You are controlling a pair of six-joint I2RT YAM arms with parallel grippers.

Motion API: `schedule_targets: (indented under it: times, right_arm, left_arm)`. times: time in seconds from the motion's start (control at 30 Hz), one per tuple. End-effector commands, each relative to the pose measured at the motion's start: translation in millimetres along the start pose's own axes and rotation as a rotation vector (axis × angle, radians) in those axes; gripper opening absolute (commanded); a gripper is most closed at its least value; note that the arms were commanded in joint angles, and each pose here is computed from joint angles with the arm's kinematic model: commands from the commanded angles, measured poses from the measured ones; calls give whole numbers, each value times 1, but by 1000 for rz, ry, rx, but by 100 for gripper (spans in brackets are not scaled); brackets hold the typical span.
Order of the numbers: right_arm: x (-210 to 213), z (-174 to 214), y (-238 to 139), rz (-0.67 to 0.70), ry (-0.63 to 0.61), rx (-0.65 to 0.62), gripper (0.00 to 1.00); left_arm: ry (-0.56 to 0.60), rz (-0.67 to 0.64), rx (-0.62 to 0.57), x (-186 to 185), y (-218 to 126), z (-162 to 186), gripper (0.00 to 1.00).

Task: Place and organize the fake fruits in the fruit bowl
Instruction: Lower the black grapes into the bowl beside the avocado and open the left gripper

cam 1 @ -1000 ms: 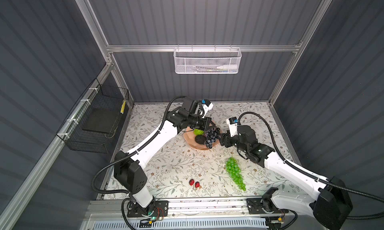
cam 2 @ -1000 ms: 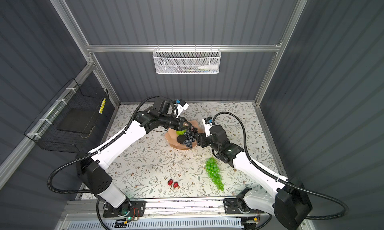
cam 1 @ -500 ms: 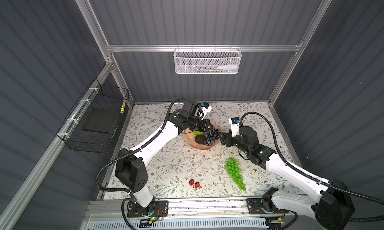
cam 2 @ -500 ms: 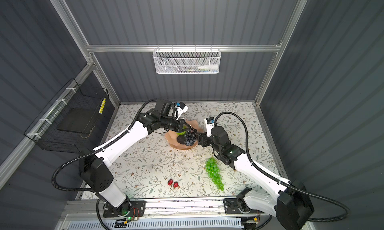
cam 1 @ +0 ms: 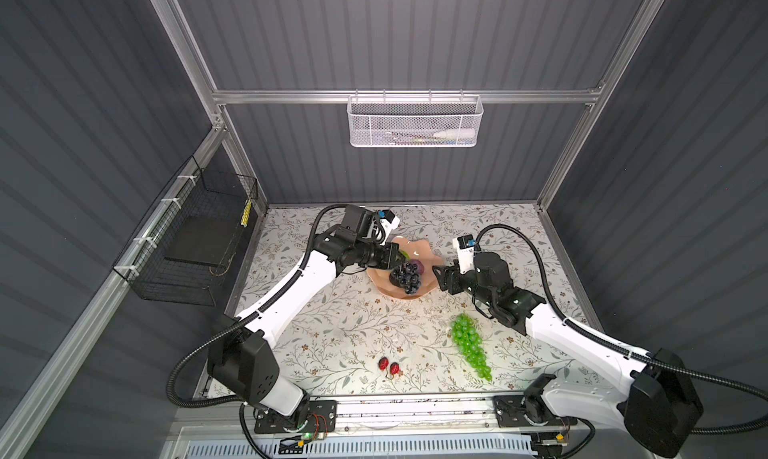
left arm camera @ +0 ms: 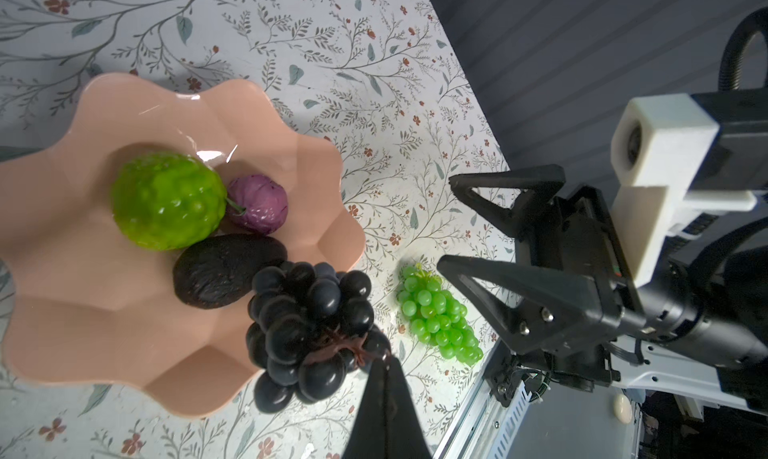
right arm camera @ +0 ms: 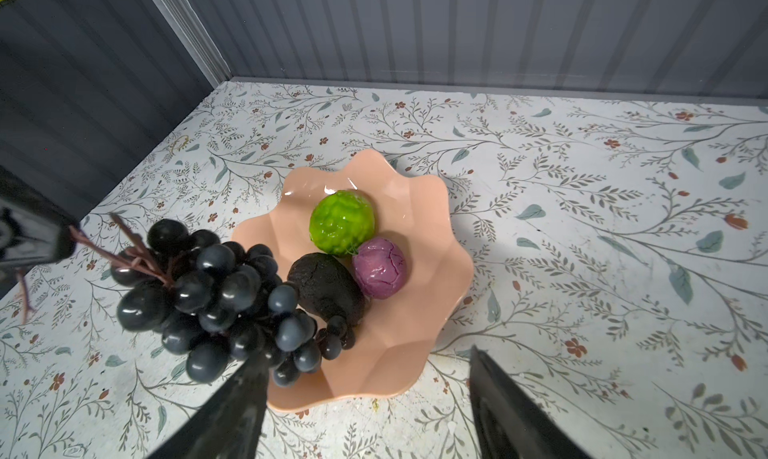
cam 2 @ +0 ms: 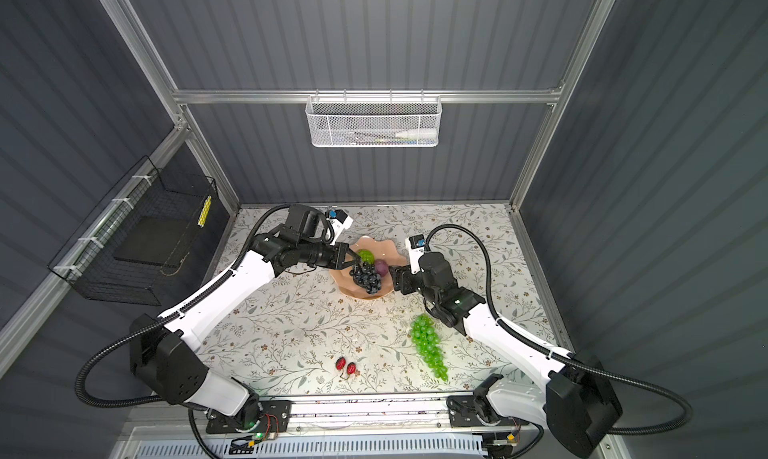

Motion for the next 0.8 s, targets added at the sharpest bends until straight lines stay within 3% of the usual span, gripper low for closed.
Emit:
schedule_targets:
  times: [0.0,0.37,0.77]
  right_arm:
    - [3,-1,4,-29,-1,-5,76]
    - [17,6,45,-170,5,115,75]
    - [30,16,76,-266,6,172,73]
  left_arm:
    - [-5,-17,14,9,-4,8,0]
    - [-69,-58,-12,42,-10,12,0]
    - [-122,-90,-43,78,6,-13,0]
Point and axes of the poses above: each gripper's point midway between its finger pads, its own y axis out along the fingers, its own x axis along the line the jaws close on, z = x × y, the point moved 9 cm from there along -y, back along the fingers, and after that the axes turned 11 degrees about -y, right-handed, at the moved point
